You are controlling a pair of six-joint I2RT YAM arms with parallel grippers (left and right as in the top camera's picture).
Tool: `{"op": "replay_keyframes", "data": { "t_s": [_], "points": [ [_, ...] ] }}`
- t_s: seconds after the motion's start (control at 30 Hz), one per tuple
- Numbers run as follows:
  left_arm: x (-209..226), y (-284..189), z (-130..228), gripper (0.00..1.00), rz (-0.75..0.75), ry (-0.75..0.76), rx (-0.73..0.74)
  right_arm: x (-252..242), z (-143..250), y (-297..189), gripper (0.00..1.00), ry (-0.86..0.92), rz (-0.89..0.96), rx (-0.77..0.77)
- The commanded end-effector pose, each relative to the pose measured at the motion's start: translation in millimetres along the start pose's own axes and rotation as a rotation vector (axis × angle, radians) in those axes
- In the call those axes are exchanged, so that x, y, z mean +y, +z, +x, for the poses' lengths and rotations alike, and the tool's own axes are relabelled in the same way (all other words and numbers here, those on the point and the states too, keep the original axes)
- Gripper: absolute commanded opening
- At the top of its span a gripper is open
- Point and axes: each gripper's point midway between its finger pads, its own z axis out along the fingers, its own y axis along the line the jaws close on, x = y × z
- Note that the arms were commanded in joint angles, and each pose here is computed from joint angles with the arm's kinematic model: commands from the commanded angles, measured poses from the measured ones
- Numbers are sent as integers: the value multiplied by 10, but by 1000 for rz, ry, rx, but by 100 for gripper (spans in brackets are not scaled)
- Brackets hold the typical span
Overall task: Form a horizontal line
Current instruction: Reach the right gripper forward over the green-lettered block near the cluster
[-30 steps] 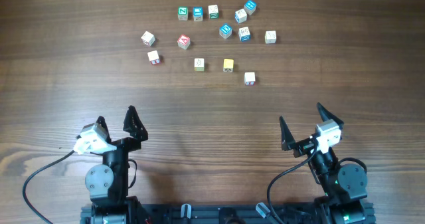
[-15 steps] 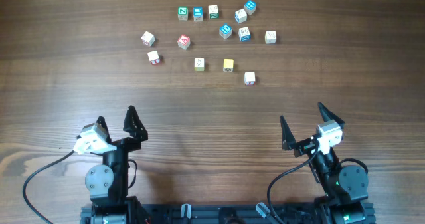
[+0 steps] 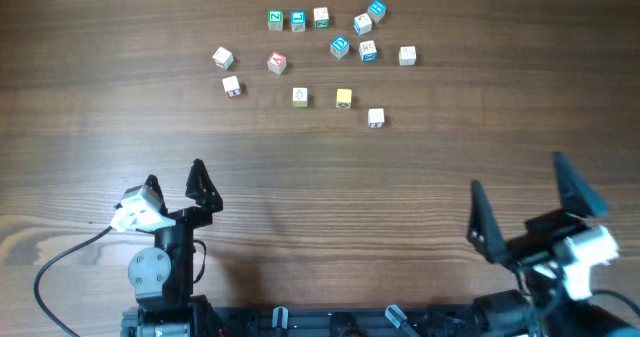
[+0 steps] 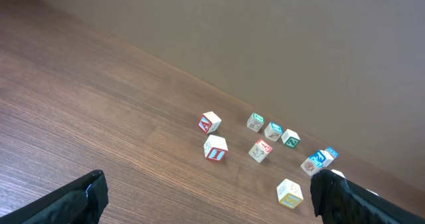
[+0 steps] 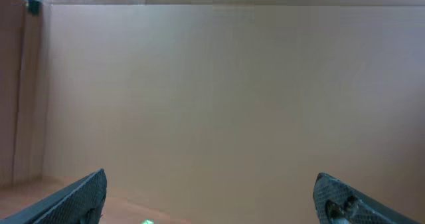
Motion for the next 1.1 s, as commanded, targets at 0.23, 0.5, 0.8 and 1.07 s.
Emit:
{"op": "replay_keyframes", "data": {
  "t_s": [0.23,0.5,0.8,1.07],
  "points": [
    [23,2,11,100,-9,23,1,-86,-947,970,100,16,-80,232],
    [23,2,11,100,-9,22,1,-267,-396,1931,100,30,-85,644],
    [23,2,11,100,-9,23,1,-464,982,2187,100,70,-35,1010],
    [23,2,11,100,-9,23,1,-452,1684,2158,100,100,-46,1193]
  ]
}}
